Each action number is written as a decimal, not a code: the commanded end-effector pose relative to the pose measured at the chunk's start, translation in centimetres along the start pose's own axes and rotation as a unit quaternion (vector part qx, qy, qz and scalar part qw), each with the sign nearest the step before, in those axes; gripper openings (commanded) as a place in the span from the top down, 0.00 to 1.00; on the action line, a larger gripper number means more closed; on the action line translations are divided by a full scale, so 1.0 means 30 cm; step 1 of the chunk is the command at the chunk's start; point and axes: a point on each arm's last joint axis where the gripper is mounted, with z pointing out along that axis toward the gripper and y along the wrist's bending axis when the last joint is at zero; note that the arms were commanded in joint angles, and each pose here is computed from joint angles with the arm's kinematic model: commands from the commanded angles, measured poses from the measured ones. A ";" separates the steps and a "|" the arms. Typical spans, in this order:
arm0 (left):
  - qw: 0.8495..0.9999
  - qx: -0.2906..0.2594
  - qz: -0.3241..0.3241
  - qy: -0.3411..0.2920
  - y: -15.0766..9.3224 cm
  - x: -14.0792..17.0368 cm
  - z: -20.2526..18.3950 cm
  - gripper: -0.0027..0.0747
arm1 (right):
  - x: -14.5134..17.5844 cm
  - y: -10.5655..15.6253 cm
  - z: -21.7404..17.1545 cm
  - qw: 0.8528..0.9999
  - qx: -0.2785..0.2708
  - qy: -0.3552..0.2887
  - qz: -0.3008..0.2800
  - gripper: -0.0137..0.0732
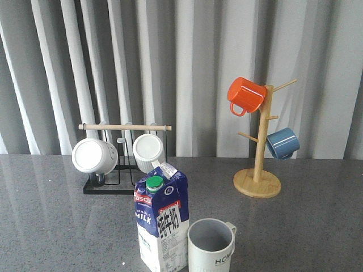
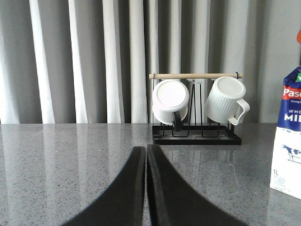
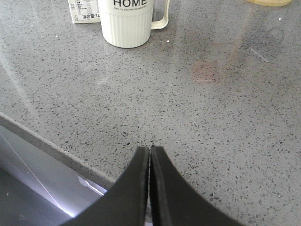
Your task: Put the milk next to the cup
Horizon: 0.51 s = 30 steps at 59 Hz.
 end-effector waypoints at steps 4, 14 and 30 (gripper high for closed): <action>0.999 -0.006 -0.007 -0.046 0.003 -0.044 -0.002 0.97 | -0.044 -0.004 -0.013 0.999 0.005 -0.041 -0.003 0.85; 0.999 -0.007 -0.007 -0.051 0.003 -0.046 -0.002 0.97 | -0.044 -0.004 -0.013 0.999 0.005 -0.041 -0.003 0.85; 0.999 -0.007 -0.007 -0.052 0.003 -0.047 -0.002 0.97 | -0.044 -0.004 -0.013 0.999 0.005 -0.041 -0.003 0.85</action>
